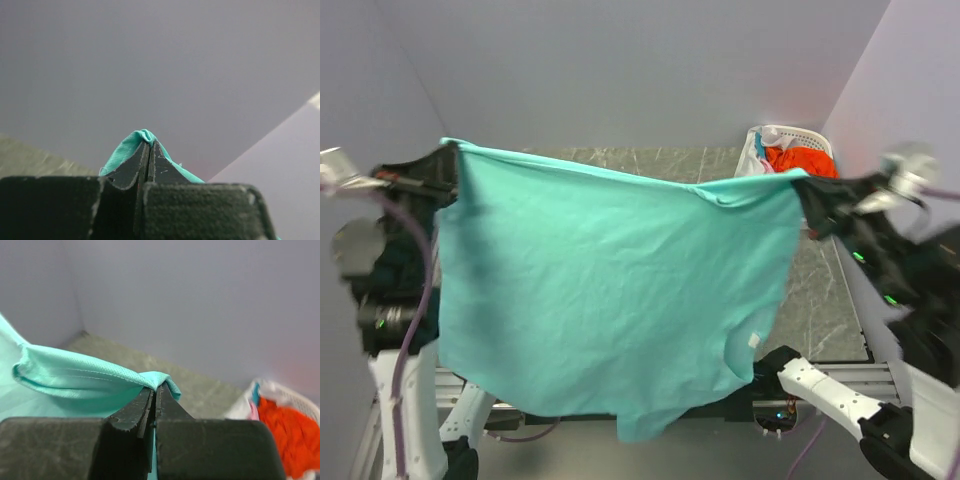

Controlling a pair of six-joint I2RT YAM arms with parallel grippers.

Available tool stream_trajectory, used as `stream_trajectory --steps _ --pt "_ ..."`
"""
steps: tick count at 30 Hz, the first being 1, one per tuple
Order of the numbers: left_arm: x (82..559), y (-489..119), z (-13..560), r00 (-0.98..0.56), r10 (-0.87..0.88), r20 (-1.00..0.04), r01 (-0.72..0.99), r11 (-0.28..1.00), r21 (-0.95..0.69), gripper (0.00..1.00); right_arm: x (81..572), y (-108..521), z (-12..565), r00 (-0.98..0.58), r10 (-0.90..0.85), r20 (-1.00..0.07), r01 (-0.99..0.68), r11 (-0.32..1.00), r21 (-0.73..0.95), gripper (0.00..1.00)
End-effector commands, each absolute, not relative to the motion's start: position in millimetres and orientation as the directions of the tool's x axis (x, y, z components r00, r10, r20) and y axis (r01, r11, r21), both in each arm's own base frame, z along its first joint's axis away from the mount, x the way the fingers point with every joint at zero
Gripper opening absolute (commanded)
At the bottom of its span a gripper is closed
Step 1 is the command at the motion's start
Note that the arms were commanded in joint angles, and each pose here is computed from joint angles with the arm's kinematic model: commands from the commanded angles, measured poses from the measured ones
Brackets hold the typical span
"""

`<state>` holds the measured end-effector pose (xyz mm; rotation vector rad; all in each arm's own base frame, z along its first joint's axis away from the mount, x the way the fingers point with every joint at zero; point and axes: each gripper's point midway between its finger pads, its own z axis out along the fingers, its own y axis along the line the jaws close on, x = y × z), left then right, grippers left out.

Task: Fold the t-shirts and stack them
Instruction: Flatten the tshirt out

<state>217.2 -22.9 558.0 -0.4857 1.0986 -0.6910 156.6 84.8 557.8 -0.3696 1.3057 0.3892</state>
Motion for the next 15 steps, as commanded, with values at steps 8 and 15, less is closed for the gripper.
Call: stream_trajectory --steps 8,15 --pt "415.2 12.0 291.9 -0.069 -0.72 -0.691 -0.26 0.681 -0.684 0.01 375.6 125.0 348.5 -0.23 -0.221 -0.948 -0.304 0.941 -0.146 0.0" --pt "524.5 8.0 133.4 -0.352 -0.711 -0.609 -0.416 0.701 -0.579 0.01 507.4 154.0 201.5 -0.532 -0.302 -0.791 -0.32 0.937 -0.143 0.0"
